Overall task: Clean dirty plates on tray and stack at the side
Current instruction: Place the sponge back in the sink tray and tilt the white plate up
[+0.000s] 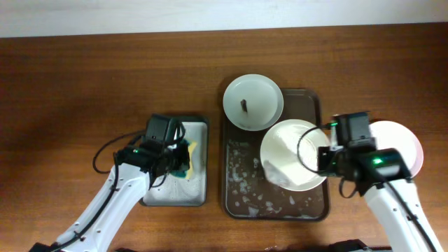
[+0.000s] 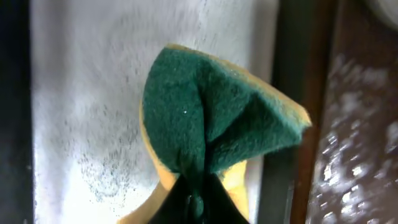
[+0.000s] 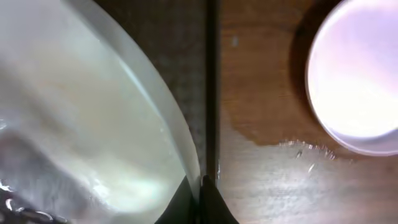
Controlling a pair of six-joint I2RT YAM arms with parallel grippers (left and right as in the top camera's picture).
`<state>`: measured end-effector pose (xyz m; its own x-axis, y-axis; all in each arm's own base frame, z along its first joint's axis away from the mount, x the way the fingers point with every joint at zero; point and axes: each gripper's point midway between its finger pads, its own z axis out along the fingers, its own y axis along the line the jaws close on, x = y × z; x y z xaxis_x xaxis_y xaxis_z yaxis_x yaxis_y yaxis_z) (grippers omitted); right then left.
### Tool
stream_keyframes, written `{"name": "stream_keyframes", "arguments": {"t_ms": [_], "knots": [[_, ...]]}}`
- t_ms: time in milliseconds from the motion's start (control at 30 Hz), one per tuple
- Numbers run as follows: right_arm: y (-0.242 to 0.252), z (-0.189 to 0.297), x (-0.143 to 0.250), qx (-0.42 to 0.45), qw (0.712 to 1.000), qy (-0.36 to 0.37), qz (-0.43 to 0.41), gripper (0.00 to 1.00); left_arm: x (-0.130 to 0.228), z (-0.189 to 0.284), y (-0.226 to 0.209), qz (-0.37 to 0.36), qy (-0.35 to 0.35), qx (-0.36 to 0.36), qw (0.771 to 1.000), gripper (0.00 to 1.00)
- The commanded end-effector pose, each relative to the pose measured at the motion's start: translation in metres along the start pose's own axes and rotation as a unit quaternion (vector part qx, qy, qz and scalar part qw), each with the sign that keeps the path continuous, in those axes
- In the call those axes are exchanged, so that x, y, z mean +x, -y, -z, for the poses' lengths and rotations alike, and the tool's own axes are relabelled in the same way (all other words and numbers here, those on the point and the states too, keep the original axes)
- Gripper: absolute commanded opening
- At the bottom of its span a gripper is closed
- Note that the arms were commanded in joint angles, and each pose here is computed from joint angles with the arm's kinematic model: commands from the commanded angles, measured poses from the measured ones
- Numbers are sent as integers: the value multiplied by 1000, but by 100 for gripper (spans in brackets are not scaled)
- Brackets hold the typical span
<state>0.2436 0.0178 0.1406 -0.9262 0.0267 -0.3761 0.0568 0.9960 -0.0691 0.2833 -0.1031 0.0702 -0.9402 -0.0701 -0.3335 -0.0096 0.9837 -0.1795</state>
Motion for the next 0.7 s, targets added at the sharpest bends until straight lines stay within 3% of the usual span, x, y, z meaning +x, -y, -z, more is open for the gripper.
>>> {"name": "stream_keyframes", "arguments": {"t_ms": [0,233,367,567,667], "knots": [[0,10,-4,82,995,40,29,4,-4,8,14,-13,4,41,999,32],[-25,38,-9,163,973,137,84,4,-32,68,29,-20,74,71,994,72],[-50,58,-13,177,951,203,154,4,-31,80,35,-23,84,90,992,87],[-66,98,-24,231,895,317,214,4,-29,80,37,-23,80,97,992,93],[-67,107,-22,249,877,334,239,4,-28,79,36,-23,78,94,992,94]]}}
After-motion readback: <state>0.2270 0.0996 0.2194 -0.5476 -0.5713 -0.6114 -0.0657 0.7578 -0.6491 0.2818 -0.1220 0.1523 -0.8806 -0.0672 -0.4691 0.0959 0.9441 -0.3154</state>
